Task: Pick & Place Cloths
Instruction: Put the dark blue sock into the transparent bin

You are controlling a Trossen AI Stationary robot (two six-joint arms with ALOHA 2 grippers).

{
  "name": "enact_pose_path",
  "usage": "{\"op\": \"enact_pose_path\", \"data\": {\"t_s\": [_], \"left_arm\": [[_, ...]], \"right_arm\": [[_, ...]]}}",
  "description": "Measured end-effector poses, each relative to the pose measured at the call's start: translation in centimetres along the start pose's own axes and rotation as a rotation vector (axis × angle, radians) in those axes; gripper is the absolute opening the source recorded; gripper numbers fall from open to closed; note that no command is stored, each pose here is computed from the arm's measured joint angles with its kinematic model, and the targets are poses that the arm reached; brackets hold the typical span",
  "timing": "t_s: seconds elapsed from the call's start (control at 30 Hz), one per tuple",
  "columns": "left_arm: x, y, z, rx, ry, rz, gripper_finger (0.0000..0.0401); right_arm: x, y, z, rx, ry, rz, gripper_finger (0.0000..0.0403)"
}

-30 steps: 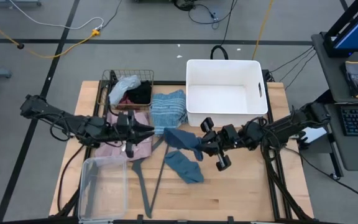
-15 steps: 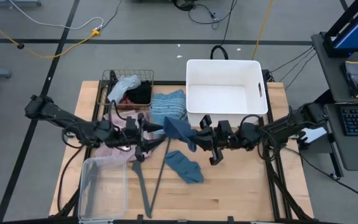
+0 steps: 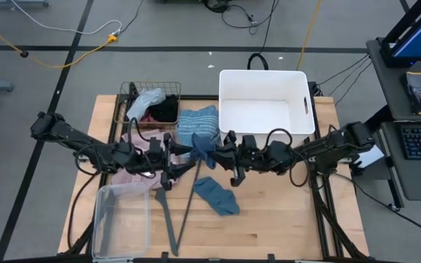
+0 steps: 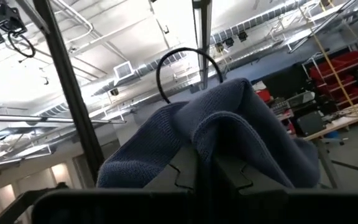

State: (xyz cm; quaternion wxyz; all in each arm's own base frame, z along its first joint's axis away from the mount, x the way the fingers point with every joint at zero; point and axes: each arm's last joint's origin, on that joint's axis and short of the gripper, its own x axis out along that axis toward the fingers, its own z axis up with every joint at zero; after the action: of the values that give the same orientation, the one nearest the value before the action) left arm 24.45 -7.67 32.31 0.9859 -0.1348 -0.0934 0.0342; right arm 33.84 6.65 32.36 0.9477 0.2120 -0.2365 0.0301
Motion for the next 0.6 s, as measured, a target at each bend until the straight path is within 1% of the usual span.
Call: {"op": "enact_pose_path", "data": {"t_s": [0.07, 0.33, 0.43, 0.5, 0.6], "left_arm": [[0.0, 0.0, 0.0, 0.0, 0.001, 0.0, 0.0269], [0.0, 0.0, 0.0, 0.019, 0.001, 0.001, 0.0269], [0.0, -0.1, -0.1, 0.02, 0.008, -0.026, 0.0269], [0.0, -0.1, -0.1, 0.019, 0.017, -0.04, 0.0269], [0.0, -0.1, -0.3, 0.024, 0.04, -0.049, 0.0255]], "right_arm": [[0.5, -0.3, -0.3, -0.002, 0.005, -0.009, 0.0007], [2.1, -1.5, -2.2, 0.085, 0.047, 0.006, 0.0007], [2.8, -1.9, -2.9, 0.107, 0.052, -0.003, 0.0007], [3.1, -2.0, -3.3, 0.122, 0.061, 0.012, 0.0007], [3.5, -2.0, -3.4, 0.133, 0.069, 0.036, 0.0007]]}}
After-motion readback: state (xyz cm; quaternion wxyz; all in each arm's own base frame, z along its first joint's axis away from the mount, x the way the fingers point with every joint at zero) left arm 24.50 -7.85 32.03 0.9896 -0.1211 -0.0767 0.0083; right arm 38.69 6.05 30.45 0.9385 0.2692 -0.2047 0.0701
